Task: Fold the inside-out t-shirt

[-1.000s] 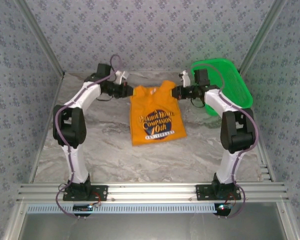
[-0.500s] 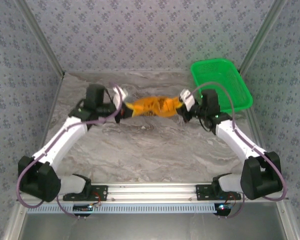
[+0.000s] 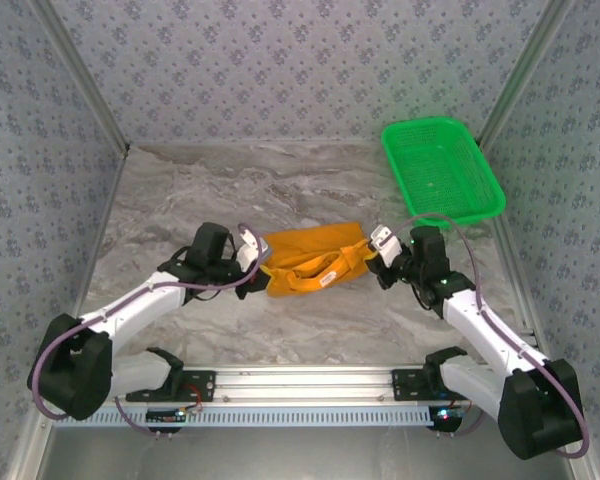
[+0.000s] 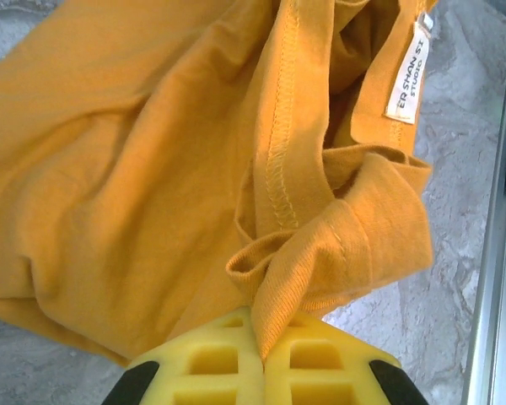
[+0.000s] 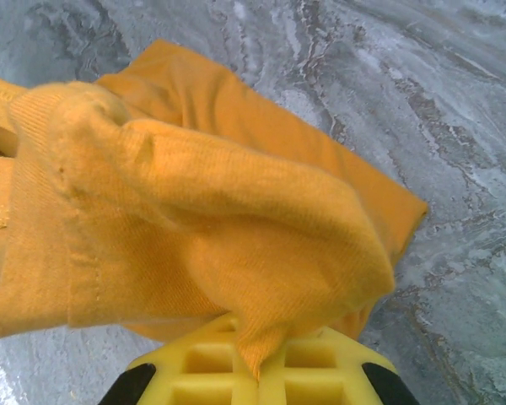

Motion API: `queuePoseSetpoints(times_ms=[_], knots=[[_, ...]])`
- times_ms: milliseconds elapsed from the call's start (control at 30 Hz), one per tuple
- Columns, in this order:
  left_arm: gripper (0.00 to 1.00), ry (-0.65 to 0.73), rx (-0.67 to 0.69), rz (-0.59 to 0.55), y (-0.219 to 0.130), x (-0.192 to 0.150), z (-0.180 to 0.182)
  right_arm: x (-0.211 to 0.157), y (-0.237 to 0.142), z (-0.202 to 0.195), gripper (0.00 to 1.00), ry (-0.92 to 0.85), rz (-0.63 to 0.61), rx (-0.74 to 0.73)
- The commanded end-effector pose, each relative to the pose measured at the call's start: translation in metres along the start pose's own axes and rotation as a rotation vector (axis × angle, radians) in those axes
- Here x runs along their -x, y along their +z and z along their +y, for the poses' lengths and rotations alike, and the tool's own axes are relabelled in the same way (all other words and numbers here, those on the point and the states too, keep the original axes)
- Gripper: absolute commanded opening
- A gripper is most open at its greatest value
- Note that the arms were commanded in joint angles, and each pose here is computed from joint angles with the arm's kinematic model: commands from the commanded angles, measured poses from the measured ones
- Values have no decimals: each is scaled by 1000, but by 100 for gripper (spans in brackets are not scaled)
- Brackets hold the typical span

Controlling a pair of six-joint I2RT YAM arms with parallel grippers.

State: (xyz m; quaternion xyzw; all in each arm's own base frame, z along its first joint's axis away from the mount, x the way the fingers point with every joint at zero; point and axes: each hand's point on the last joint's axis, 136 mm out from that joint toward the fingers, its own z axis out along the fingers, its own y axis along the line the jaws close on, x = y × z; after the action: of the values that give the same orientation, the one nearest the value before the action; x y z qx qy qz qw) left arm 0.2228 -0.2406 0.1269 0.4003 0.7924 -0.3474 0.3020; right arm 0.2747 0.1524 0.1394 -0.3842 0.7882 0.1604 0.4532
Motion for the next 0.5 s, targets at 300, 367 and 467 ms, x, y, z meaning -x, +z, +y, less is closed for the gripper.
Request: queuePoseSetpoints(times_ms=[300, 367, 467], knots=[[0, -25, -20, -158, -24, 80, -12, 47, -6, -32, 0, 62, -55, 43], [0, -76, 21, -136, -18, 82, 1, 48, 1, -34, 0, 59, -39, 82], [0, -137, 44, -104, -10, 82, 19, 47, 14, -45, 0, 103, 7, 98]])
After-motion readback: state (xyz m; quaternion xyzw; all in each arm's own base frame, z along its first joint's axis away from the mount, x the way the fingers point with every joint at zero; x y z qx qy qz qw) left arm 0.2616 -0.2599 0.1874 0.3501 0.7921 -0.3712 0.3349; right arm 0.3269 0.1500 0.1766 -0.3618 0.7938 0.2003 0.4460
